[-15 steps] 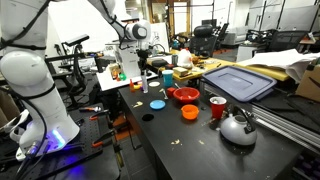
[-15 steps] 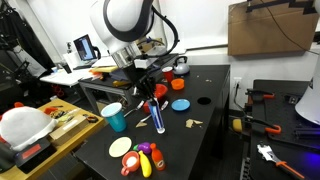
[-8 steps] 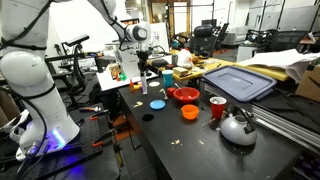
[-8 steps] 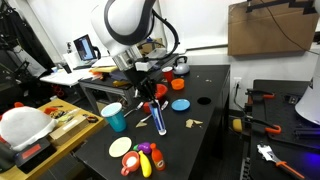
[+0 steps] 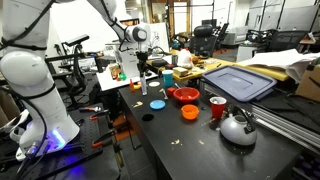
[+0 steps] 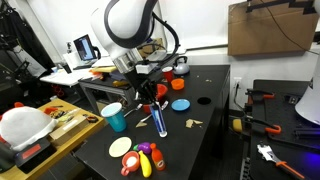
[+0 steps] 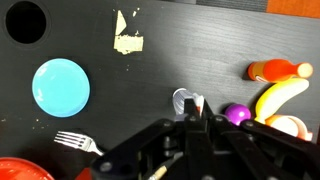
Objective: Move the tube of toothpaste to the left
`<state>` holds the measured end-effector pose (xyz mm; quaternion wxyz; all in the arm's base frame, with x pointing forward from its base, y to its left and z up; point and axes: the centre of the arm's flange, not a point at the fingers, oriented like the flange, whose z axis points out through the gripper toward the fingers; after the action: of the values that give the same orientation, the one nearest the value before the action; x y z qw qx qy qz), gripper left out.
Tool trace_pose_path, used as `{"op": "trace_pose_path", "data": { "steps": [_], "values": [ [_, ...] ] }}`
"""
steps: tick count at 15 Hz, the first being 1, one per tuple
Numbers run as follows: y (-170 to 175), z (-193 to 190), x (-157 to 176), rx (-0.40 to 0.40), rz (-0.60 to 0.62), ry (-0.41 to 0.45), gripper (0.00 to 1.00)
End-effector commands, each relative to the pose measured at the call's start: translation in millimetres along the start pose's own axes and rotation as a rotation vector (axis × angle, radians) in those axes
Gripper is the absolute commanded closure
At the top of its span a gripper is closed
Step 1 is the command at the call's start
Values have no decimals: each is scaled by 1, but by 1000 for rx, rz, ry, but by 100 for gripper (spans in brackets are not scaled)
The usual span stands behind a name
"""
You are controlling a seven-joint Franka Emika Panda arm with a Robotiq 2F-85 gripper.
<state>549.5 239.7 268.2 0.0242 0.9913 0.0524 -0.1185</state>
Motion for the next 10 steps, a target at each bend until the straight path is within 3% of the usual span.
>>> {"op": "trace_pose_path", "data": {
  "steps": [1,8,10],
  "values": [
    [-3,-2,0,-6,28,15,63],
    [10,-13,-4,3,34,30,11],
    [14,-21,-5,23,36,31,0]
  ]
}}
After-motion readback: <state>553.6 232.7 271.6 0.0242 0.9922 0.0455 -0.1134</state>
